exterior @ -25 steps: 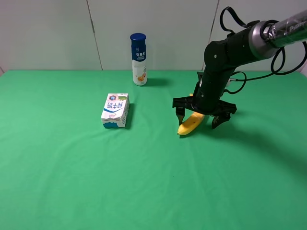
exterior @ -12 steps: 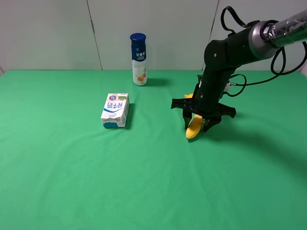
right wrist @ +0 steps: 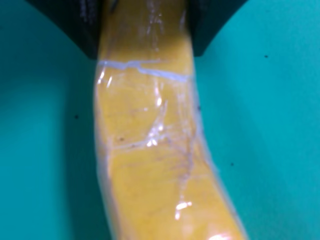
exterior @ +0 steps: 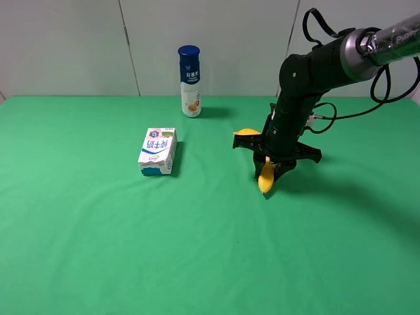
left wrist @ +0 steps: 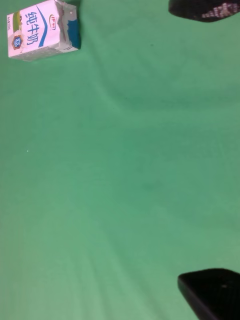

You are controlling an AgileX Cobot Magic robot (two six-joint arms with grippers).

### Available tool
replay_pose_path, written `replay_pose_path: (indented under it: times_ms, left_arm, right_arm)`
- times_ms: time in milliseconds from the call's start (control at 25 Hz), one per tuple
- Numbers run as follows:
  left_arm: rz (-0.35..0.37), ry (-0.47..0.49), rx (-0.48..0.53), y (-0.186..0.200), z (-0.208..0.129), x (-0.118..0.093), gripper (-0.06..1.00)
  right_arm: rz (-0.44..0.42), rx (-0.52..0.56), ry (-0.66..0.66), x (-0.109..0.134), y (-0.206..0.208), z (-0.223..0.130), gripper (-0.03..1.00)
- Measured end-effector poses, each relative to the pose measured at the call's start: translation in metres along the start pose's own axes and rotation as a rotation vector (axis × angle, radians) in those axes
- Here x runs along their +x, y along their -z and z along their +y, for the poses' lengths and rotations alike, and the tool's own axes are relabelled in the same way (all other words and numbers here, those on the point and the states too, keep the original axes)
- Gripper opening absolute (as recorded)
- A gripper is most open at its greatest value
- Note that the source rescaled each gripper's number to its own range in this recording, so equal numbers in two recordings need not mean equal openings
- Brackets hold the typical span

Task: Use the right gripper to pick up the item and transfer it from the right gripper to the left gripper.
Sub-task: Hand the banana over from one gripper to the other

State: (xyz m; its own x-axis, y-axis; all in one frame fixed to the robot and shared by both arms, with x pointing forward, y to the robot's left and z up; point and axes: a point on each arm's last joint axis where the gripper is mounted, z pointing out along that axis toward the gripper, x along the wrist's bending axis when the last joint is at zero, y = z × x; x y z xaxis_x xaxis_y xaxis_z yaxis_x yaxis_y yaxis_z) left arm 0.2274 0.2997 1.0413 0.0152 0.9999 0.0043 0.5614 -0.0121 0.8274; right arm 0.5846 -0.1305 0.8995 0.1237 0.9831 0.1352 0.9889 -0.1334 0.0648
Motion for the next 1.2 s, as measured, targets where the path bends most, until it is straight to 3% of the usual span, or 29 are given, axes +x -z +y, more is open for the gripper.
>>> replay_pose_path:
  times_ms: [240, 480, 720, 1040, 1200]
  left_arm:
    - [0.000, 0.000, 0.000, 0.000, 0.000, 0.000, 0.98]
    - [0.000, 0.000, 0.000, 0.000, 0.000, 0.000, 0.98]
    - [0.001, 0.000, 0.000, 0.000, 0.000, 0.000, 0.98]
    - [0.001, 0.000, 0.000, 0.000, 0.000, 0.000, 0.98]
    - [0.001, 0.000, 0.000, 0.000, 0.000, 0.000, 0.98]
  right_arm:
    - [-0.008, 0.005, 0.006, -0.001, 0.003, -0.001, 0.00]
    - [0.004, -0.017, 0.066, 0.000, 0.036, -0.005, 0.00]
    - [0.018, -0.036, 0.212, -0.002, 0.078, -0.015, 0.00]
    - [-0.003, 0.048, 0.508, -0.010, 0.113, -0.035, 0.00]
    - [0.024, 0.067, 0.577, -0.010, 0.121, -0.041, 0.00]
